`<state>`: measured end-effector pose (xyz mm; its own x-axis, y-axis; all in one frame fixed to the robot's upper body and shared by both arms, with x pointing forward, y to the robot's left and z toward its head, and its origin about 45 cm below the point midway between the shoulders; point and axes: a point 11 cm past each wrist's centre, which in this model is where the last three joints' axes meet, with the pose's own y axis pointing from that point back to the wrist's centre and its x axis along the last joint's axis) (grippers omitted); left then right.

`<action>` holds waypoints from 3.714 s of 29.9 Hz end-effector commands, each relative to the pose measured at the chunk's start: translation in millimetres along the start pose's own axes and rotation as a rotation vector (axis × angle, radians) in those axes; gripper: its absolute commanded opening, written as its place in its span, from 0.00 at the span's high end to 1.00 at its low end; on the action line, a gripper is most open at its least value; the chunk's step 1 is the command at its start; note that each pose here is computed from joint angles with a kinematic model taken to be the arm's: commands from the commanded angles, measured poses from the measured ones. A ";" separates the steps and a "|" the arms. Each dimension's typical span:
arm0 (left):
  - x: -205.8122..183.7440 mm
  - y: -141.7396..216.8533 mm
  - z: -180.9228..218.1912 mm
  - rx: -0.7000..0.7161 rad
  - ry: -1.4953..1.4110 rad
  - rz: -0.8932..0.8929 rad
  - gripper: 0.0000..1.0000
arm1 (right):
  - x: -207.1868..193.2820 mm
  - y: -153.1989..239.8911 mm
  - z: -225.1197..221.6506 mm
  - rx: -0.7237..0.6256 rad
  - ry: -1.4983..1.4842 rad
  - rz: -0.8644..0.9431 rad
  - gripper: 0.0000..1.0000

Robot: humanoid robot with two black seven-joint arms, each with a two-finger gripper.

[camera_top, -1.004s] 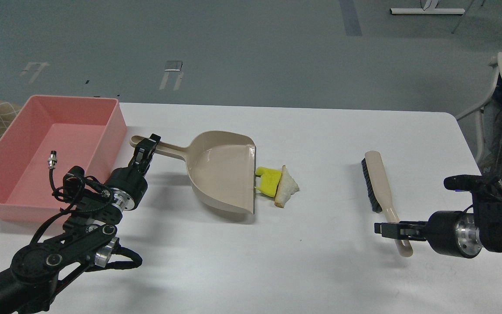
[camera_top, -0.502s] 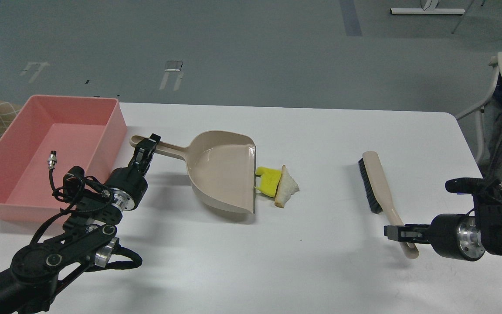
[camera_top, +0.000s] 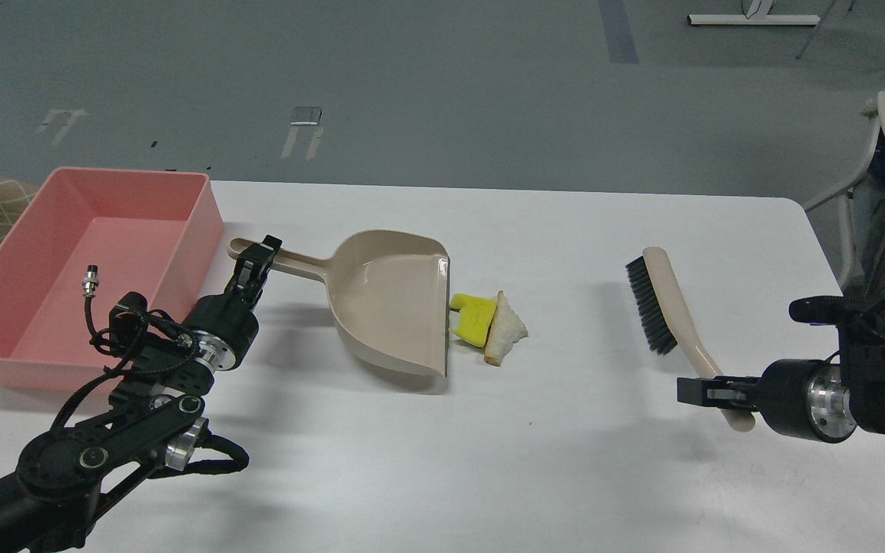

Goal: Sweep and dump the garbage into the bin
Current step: 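Lift the brush with the right gripper toward the dustpan, then sweep the paper and sponge into the dustpan with the brush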

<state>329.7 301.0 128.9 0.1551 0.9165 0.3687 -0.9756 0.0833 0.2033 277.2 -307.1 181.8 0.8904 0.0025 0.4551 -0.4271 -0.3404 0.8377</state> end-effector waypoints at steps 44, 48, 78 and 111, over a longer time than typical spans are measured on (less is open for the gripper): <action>-0.5 6.2 -5.5 -0.008 -0.061 -0.016 1.00 | 25.2 -104.1 -171.8 0.286 0.096 -0.138 1.00; -4.0 6.8 -6.5 -0.007 -0.056 -0.020 1.00 | 24.8 -106.1 -190.0 0.320 0.108 -0.144 1.00; -5.3 16.6 -15.8 0.007 -0.039 -0.012 1.00 | 43.8 -93.9 -240.5 0.412 0.174 -0.105 1.00; -12.5 20.2 -17.6 -0.011 -0.041 -0.029 1.00 | -19.8 -68.7 -129.3 0.454 -0.327 -0.074 1.00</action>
<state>305.0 298.2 112.2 0.1896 0.8968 0.3996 -0.9721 0.1141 0.2051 274.5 -171.3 160.1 0.9422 -0.2247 0.2487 -0.3333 -0.7057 0.6252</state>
